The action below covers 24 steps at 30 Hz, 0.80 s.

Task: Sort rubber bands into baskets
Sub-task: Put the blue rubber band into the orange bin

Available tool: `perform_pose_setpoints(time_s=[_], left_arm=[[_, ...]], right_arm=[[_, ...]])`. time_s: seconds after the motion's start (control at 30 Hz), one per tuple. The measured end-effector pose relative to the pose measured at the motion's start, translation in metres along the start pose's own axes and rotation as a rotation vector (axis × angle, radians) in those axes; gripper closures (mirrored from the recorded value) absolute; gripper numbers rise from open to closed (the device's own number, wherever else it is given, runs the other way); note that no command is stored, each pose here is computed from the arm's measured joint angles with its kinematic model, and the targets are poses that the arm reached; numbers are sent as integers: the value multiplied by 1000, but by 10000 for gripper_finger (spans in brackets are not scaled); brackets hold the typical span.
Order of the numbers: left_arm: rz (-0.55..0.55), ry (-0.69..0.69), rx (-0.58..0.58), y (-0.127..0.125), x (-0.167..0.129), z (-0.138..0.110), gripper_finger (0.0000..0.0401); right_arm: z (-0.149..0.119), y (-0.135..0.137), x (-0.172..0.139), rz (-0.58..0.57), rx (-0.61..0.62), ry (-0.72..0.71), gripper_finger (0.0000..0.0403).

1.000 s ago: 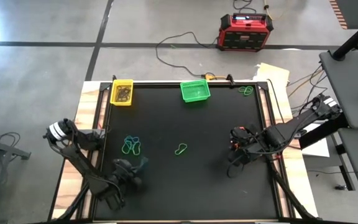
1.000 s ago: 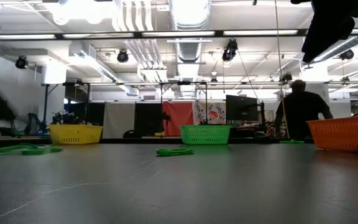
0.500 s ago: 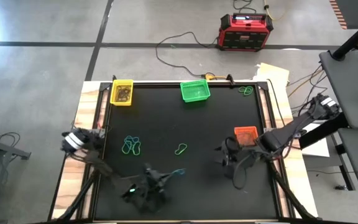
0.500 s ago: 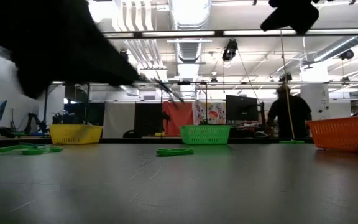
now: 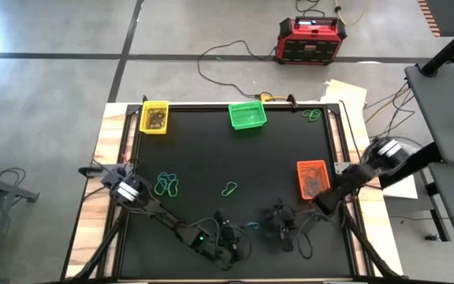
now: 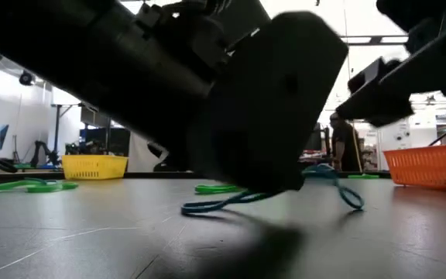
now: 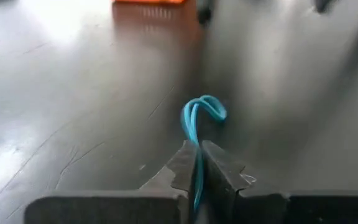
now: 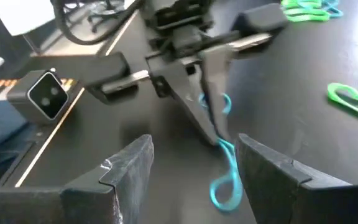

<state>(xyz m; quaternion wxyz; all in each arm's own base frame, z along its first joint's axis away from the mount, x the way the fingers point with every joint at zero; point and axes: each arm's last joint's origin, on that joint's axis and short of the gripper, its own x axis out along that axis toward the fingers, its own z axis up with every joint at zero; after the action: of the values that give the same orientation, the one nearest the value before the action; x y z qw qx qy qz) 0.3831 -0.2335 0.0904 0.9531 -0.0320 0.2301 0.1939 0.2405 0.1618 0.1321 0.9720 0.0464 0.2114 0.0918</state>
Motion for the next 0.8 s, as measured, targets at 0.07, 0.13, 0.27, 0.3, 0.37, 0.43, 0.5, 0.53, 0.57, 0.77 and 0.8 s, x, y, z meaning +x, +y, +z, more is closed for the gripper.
perform_pose_setpoints(time_s=[0.07, 0.13, 0.27, 0.3, 0.37, 0.43, 0.5, 0.53, 0.57, 0.77, 0.8], left_arm=[[10, 15, 15, -1, 0, 0, 374], [21, 32, 31, -1, -2, 1, 352], [59, 70, 67, 0, -9, 2, 303], [62, 77, 75, 0, -13, 4, 291], [68, 93, 100, -1, -26, 8, 271], [84, 96, 109, -2, -42, 10, 256], [116, 80, 114, -1, -60, 8, 245], [135, 64, 115, 0, -68, 7, 242], [146, 43, 101, 0, -77, 6, 239], [204, -54, 40, 8, -111, -13, 237], [210, -62, 27, 10, -112, -16, 237]], right_arm=[[-10, 1, 11, 7, -16, -23, 181], [-18, 2, 25, 3, -29, -36, 181], [-33, -2, 51, -38, -51, -12, 181], [-35, -4, 54, -64, -56, -8, 181], [-37, -9, 60, -121, -55, -15, 181], [-37, -13, 63, -153, -52, -34, 181], [-36, -16, 65, -139, -44, -67, 181], [-36, -17, 67, -114, -46, -68, 181], [-38, -17, 67, -84, -50, -60, 181], [-45, -16, 89, -52, -60, -54, 195], [-46, -15, 93, -55, -70, -55, 200]])
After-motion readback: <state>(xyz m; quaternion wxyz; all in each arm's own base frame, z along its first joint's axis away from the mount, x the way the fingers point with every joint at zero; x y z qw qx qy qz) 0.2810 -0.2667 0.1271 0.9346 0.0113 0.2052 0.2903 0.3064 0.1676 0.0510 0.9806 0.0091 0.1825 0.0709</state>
